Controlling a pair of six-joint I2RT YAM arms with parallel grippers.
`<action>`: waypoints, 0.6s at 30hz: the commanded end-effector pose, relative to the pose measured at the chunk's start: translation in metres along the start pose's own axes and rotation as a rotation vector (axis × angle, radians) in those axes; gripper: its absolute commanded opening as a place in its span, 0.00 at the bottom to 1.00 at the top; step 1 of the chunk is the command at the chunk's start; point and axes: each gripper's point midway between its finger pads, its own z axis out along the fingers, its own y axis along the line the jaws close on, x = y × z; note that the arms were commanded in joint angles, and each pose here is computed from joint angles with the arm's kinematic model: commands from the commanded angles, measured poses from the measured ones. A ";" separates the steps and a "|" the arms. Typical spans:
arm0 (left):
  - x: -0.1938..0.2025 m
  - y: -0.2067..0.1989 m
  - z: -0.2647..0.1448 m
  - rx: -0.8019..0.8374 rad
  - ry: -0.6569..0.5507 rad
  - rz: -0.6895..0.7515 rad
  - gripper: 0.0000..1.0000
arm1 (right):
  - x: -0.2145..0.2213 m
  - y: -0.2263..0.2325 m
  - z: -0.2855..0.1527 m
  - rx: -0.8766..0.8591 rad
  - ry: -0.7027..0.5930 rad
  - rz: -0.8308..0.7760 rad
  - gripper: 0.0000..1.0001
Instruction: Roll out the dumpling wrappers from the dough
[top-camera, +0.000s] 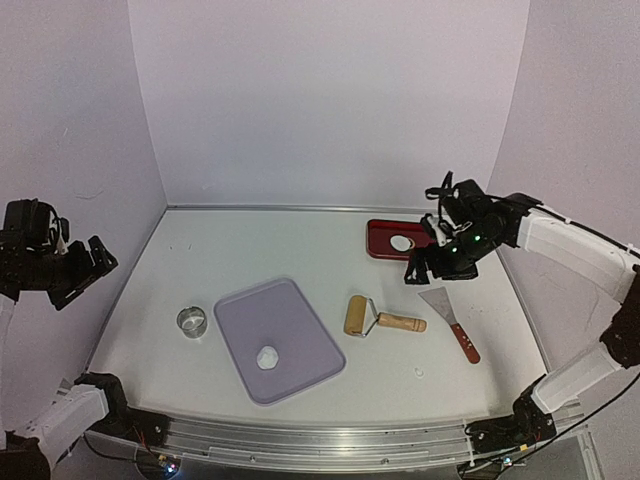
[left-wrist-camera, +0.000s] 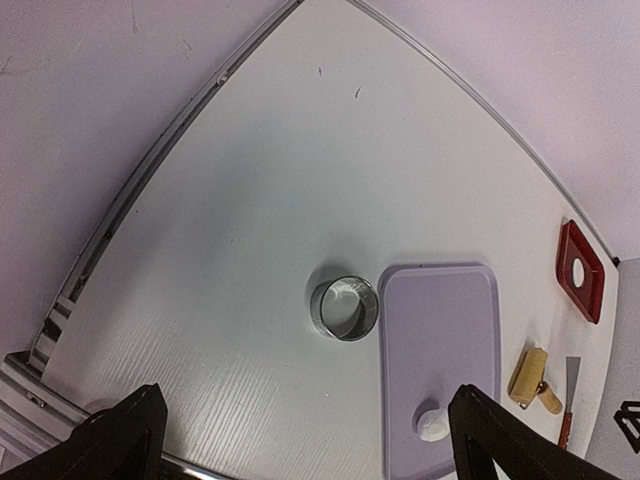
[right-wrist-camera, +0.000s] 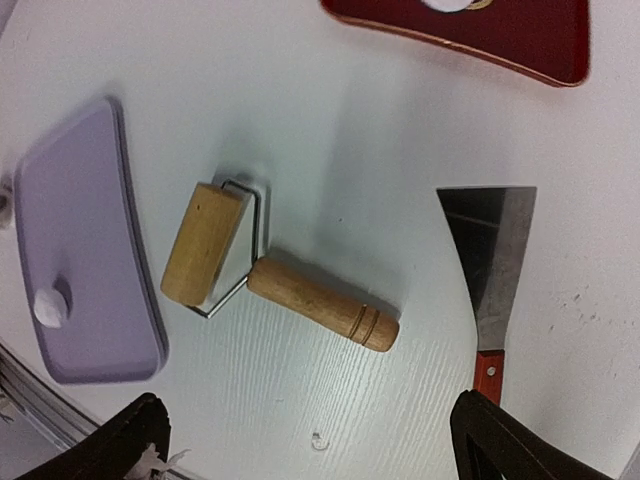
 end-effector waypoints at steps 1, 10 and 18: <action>-0.004 -0.005 0.004 0.021 -0.002 0.011 1.00 | 0.021 -0.001 0.018 0.084 0.097 -0.306 0.98; -0.003 -0.005 0.010 0.016 0.019 0.010 1.00 | 0.044 -0.017 0.047 0.124 0.222 -0.639 0.98; -0.003 -0.003 0.011 0.002 0.022 0.002 1.00 | 0.062 -0.006 0.075 0.004 0.304 -0.765 0.98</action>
